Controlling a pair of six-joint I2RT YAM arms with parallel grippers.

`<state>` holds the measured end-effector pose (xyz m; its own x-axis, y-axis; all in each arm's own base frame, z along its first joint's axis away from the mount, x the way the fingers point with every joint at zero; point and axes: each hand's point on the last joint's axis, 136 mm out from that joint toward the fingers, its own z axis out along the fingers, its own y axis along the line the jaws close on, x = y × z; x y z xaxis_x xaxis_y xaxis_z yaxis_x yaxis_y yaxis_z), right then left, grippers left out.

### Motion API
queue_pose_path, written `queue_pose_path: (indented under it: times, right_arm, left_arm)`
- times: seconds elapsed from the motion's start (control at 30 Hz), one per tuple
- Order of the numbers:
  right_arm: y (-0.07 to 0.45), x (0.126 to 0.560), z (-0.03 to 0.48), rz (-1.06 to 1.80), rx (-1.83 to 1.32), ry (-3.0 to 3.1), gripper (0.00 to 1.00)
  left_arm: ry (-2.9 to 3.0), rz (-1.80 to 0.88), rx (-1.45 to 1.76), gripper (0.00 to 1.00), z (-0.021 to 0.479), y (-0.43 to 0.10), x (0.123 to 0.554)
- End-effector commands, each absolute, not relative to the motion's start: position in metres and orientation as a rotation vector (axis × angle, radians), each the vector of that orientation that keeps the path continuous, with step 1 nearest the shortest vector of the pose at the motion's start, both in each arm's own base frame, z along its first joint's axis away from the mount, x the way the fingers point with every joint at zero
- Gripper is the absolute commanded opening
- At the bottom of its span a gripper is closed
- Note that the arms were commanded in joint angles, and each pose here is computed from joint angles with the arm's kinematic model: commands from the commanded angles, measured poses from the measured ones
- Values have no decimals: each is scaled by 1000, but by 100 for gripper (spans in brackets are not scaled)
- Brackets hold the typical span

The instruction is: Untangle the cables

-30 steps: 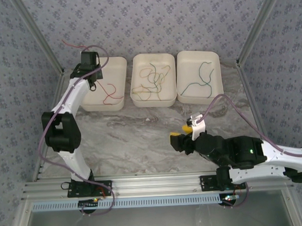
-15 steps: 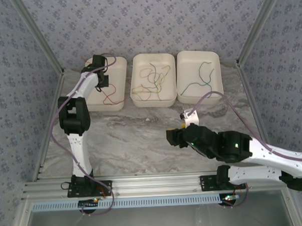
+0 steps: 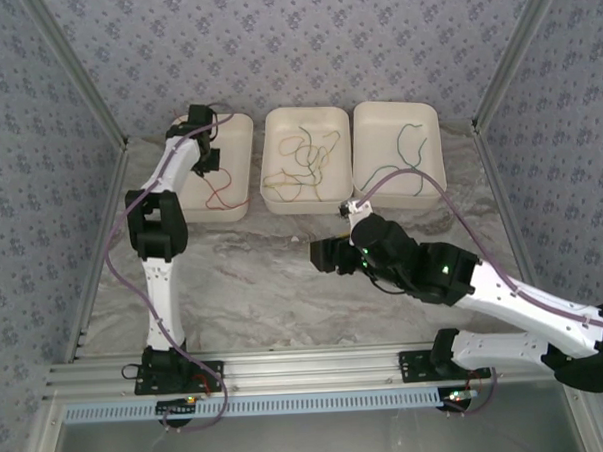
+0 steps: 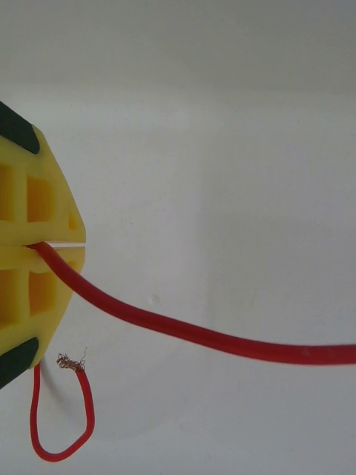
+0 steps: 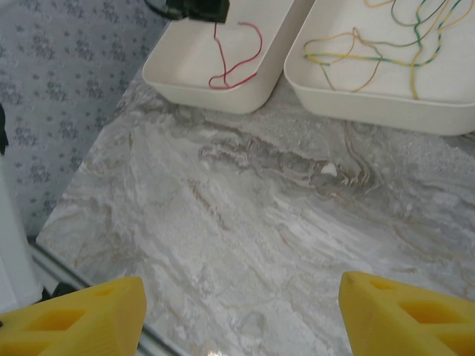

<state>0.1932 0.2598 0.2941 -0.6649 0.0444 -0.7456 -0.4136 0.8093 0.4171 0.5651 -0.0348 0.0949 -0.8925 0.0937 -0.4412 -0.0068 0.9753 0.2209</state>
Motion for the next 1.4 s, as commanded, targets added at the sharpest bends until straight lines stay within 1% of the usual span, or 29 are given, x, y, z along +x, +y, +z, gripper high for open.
queue_pose_path:
  times: [0.0,0.07,0.13,0.2,0.37,0.4,0.5,0.6,0.67,0.83,0.87,0.9,1.03,1.23,1.27,1.3,1.33,1.37]
  right_arm:
    - [267,212,333,826,-233,2063,73]
    - [265,225,340,839,-198,2047,73]
    - [265,232,336,829,-191,2067,73]
    - [268,233,350,859,-187,2037,73]
    - [268,232,348,866,-190,2034,72]
    - [268,232,337,851,-194,2057,73]
    - [267,231,332,841,-199,2072,72]
    - [262,232,332,821,-187,2075,73]
    - [257,236,333,815,-170,2072,72]
    - [247,246,334,777,-176,2070,73]
    - [244,247,350,796,-168,2038,73]
    - [242,248,352,791,-168,2036,73]
    - [233,249,353,769,-156,2031,73]
    - [216,247,352,735,-129,2026,73]
    - [210,248,337,705,-126,2056,73]
    - [203,248,336,689,-114,2053,73]
    - [196,249,337,675,-106,2048,73]
    - [188,250,338,664,-96,2038,73]
  left_arm:
    - [2733,236,109,0,81,-40,555]
    - [2750,247,149,0,77,-44,552]
    - [2764,233,158,0,73,-44,549]
    - [2777,225,157,0,71,-43,548]
    - [2807,216,161,0,63,-43,545]
    - [2805,225,151,3,64,-41,545]
    - [2790,230,126,23,73,-42,546]
    - [2757,224,138,37,90,-47,547]
    - [2742,210,133,42,100,-49,547]
    - [2691,319,27,43,130,-32,545]
    - [2672,348,-7,46,139,-27,544]
    - [2653,354,-44,46,149,-23,542]
    - [2601,270,-108,47,180,-28,534]
    - [2554,179,-225,48,222,-28,505]
    - [2535,150,-248,48,232,-28,498]
    - [2511,106,-268,52,243,-30,489]
    - [2489,63,-281,61,251,-33,482]
    - [2458,19,-299,74,261,-35,471]
